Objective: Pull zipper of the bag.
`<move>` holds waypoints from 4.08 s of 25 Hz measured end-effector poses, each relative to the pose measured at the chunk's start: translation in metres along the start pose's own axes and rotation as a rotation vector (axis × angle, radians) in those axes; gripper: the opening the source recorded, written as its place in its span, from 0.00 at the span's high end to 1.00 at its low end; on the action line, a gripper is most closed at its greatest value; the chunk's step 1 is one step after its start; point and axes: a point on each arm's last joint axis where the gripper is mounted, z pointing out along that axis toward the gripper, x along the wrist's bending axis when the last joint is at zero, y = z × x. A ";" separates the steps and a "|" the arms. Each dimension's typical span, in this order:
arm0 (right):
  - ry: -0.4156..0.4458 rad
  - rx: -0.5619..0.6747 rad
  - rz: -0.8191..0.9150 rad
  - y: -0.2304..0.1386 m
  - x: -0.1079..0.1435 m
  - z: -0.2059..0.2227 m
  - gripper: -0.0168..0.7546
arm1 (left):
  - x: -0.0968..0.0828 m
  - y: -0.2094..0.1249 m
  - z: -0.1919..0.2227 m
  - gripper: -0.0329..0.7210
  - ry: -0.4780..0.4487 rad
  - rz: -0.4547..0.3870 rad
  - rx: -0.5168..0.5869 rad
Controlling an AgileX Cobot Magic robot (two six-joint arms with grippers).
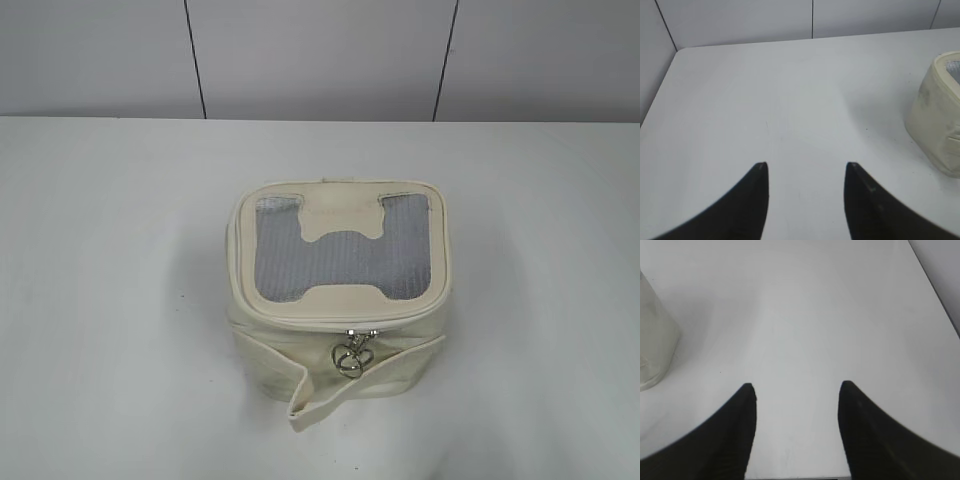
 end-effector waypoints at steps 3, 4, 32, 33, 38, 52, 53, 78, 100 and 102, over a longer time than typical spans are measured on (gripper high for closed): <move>0.000 0.000 0.000 0.000 0.000 0.000 0.43 | 0.000 0.000 0.000 0.45 0.000 0.000 0.000; 0.000 0.000 0.000 0.000 0.000 0.000 0.43 | 0.000 0.000 0.000 0.45 0.000 0.000 0.000; -0.093 -0.002 0.044 0.000 0.000 0.000 0.43 | -0.001 0.000 0.000 0.45 0.096 -0.042 -0.001; -0.088 -0.002 0.042 0.000 0.000 0.000 0.43 | -0.001 0.000 0.000 0.45 0.095 -0.042 -0.001; -0.063 -0.002 0.030 0.000 0.000 0.000 0.43 | -0.001 0.000 0.000 0.45 0.074 -0.033 -0.001; -0.061 -0.001 0.029 0.000 0.000 0.000 0.43 | -0.001 0.000 0.000 0.45 0.070 -0.031 -0.001; -0.061 -0.001 0.029 0.000 0.000 0.000 0.43 | -0.001 0.000 0.000 0.45 0.070 -0.031 -0.001; -0.059 -0.001 0.014 0.000 0.000 0.000 0.43 | -0.001 0.000 0.000 0.45 0.070 -0.031 -0.001; 0.003 0.001 -0.045 0.000 0.006 0.000 0.43 | -0.001 0.000 0.000 0.45 0.070 -0.031 -0.001; 0.002 0.001 -0.045 0.000 0.006 0.000 0.43 | -0.001 0.000 0.000 0.45 0.070 -0.031 -0.001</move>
